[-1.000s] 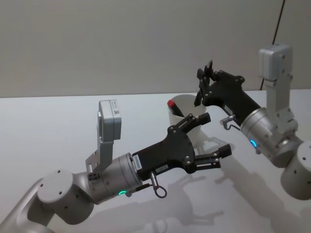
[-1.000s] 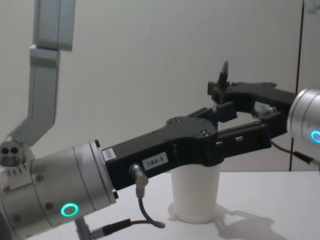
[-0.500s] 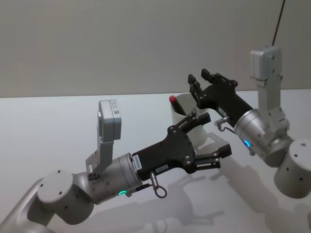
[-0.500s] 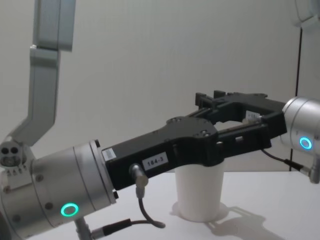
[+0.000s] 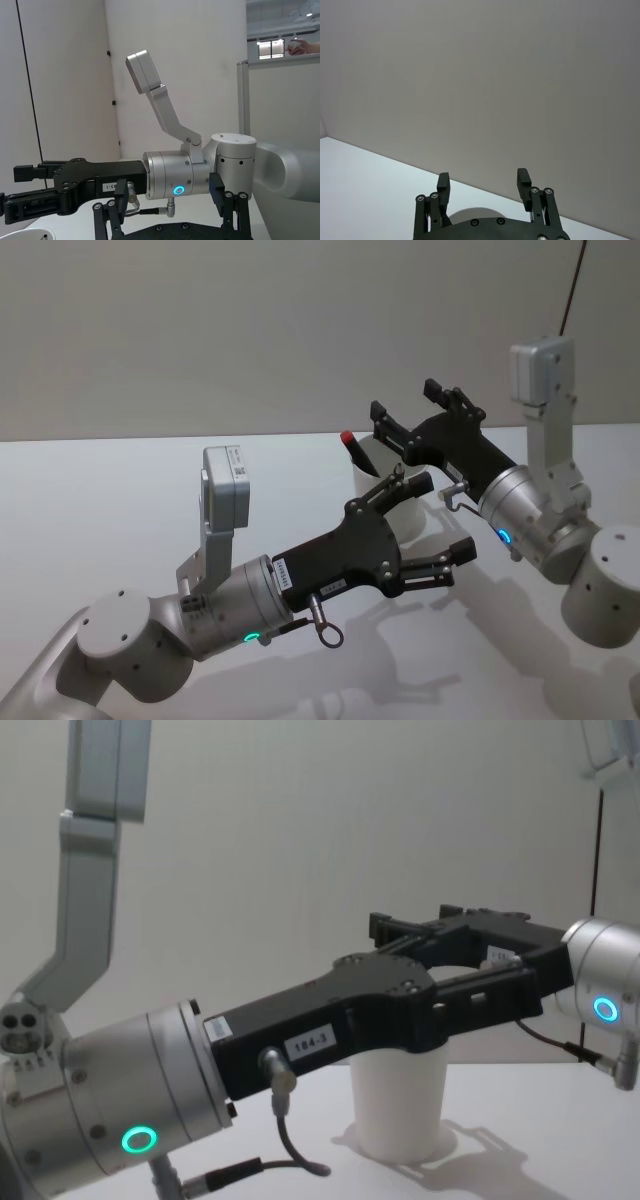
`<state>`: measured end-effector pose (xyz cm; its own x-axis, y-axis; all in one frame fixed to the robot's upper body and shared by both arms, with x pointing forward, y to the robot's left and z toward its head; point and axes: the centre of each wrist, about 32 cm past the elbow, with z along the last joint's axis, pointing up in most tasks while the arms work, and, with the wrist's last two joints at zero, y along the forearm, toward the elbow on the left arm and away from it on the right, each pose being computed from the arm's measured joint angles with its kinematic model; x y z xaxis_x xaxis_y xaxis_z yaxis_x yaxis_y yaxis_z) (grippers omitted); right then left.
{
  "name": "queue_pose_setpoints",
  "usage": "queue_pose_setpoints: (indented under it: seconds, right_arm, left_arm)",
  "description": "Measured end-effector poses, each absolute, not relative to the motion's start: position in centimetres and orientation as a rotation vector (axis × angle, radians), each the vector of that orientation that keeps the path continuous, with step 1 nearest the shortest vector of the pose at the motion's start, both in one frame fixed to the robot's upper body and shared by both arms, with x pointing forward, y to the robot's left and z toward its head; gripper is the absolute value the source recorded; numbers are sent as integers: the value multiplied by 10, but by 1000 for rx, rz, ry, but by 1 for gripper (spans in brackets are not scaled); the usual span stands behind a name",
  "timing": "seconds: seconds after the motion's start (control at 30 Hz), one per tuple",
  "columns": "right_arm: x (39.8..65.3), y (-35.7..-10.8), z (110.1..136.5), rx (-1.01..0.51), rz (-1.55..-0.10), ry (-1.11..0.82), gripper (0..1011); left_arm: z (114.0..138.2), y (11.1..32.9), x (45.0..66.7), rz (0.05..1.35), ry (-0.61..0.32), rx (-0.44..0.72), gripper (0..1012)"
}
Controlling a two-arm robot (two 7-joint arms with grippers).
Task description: Place the pen into the pen holder.
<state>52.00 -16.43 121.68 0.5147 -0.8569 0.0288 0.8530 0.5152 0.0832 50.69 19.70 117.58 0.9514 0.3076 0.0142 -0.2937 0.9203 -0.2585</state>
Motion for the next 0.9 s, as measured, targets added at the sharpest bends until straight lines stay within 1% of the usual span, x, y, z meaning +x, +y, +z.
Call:
queue_pose_setpoints:
  seconds: [0.13, 0.17, 0.27, 0.9]
  right_arm:
    - [519, -165, 1218, 69, -1029, -65, 907]
    - [519, -166, 1218, 75, -1030, -62, 955]
    - [517, -169, 1221, 90, -1037, -55, 1002]
    - [505, -197, 1233, 154, -1119, -17, 1002]
  left_arm:
    - [1176, 197, 507, 309, -55, -257, 1001]
    - [1176, 197, 507, 309, -55, -257, 1001]
    - [1176, 197, 507, 309, -55, -257, 1001]
    - [1176, 197, 507, 309, -55, -257, 1001]
